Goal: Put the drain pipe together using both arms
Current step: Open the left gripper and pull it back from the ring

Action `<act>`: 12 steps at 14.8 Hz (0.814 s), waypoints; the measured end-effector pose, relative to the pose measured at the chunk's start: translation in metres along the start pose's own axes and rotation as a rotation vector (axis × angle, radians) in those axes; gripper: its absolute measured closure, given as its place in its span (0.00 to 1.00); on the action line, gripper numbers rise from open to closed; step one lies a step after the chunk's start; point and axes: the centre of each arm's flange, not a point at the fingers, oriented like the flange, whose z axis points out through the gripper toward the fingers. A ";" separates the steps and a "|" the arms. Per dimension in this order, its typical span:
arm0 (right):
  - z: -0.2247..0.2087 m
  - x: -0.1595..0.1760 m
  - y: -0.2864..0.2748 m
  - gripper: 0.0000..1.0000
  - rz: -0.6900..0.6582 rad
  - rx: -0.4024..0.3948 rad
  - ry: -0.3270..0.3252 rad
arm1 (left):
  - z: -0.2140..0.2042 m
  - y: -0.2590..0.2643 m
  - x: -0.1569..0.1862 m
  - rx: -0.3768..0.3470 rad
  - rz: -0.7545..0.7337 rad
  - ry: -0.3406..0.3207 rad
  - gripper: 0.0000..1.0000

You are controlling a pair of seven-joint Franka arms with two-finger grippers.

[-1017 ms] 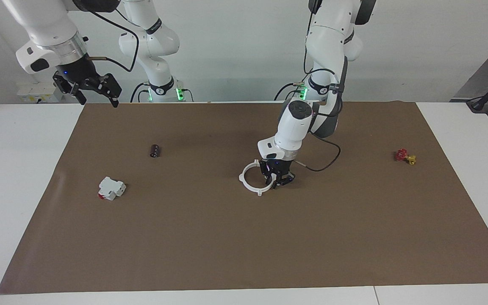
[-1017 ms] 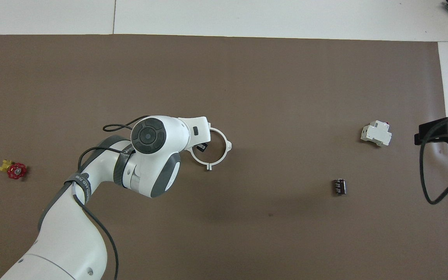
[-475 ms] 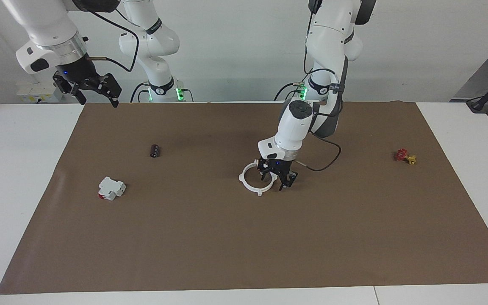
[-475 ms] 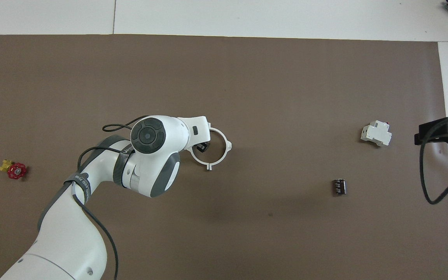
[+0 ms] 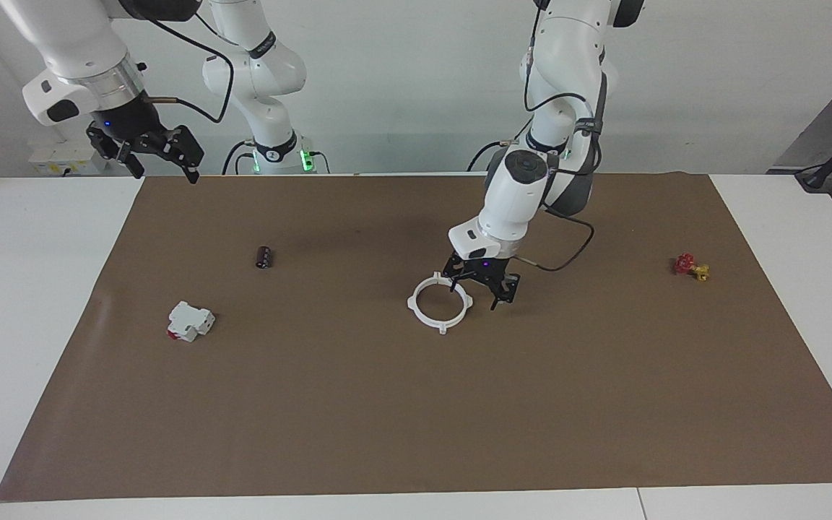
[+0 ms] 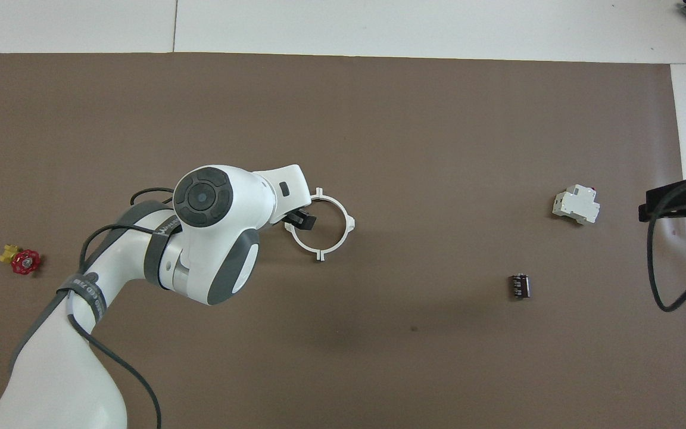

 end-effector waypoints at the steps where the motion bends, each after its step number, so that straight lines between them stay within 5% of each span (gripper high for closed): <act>1: 0.000 0.000 0.000 0.00 0.000 0.000 0.000 | -0.009 -0.009 -0.004 -0.001 -0.018 -0.025 0.00; 7: 0.000 0.000 0.000 0.00 0.000 0.000 0.000 | -0.056 -0.088 -0.031 0.001 -0.225 -0.143 0.00; 12: 0.002 0.000 0.008 0.00 0.016 -0.002 -0.023 | -0.110 -0.148 -0.048 0.007 -0.334 -0.120 0.00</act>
